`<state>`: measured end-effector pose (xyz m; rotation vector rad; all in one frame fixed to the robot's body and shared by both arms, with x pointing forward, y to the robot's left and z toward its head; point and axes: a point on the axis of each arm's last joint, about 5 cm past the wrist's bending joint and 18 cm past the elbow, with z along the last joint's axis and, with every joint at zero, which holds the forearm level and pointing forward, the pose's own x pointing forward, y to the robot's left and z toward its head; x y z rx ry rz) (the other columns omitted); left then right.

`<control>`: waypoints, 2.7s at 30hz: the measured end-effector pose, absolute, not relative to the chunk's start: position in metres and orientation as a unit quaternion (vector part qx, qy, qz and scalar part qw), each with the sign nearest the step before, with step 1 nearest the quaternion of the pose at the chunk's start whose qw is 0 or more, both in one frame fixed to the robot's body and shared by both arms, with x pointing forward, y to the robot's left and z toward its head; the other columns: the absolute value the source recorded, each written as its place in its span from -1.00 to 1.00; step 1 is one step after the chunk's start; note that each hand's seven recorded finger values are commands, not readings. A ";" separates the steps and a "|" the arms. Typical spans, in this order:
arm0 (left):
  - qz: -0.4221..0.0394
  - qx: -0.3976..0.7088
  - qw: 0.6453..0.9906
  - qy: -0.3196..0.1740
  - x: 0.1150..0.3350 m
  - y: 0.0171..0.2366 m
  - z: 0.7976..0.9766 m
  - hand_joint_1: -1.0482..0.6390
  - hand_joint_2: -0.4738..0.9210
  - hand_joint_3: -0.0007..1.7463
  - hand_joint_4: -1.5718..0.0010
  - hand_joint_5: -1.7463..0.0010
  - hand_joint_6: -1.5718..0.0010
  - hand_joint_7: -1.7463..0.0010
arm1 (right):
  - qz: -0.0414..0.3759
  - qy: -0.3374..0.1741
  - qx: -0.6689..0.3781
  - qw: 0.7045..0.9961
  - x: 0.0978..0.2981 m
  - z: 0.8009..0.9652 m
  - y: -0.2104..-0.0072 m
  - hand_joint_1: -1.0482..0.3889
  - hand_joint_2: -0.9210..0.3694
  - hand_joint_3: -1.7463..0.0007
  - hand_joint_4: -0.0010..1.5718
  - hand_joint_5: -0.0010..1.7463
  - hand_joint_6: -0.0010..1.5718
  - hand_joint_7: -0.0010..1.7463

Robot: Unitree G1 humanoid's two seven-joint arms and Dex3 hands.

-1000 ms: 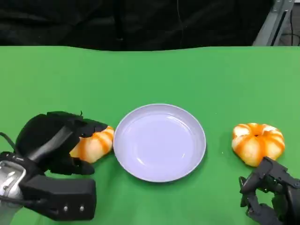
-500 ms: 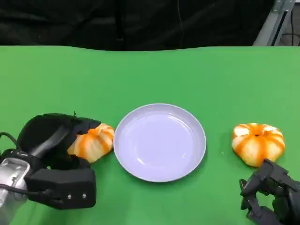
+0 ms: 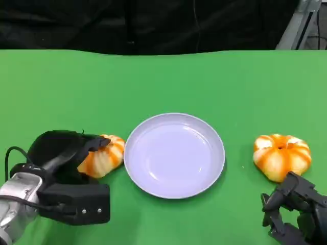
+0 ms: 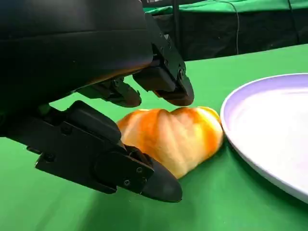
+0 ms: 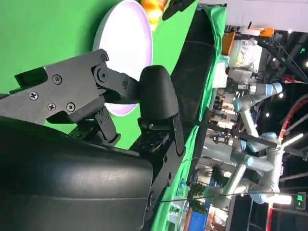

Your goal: Grasp the bread from the table and place it into the plate.

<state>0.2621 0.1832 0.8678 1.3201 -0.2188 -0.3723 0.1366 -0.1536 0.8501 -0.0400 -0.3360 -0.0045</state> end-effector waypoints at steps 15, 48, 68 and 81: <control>-0.179 0.613 0.765 -0.086 0.267 0.180 0.861 -0.63 0.99 -0.99 0.26 0.99 0.23 1.00 | -0.001 -0.161 -0.020 0.987 0.135 0.851 -0.154 0.27 -0.79 0.22 0.03 1.00 -0.10 0.79; -0.146 0.554 0.816 -0.082 0.269 0.176 0.854 0.27 1.00 -0.66 0.16 -1.00 0.36 -0.99 | -0.004 -0.161 -0.028 0.987 0.133 0.853 -0.152 0.25 -0.82 0.25 0.03 1.00 -0.11 0.83; -0.110 0.519 0.829 -0.176 0.278 0.172 0.889 0.28 0.99 -0.79 0.13 -1.00 0.09 -0.68 | -0.004 -0.163 -0.027 0.986 0.135 0.854 -0.152 0.27 -0.81 0.23 0.03 1.00 -0.12 0.83; -0.155 0.496 0.821 -0.236 0.280 0.138 0.912 0.21 0.97 -0.76 0.16 -1.00 0.04 -0.59 | -0.004 -0.160 -0.027 0.987 0.136 0.852 -0.152 0.26 -0.80 0.23 0.03 1.00 -0.11 0.82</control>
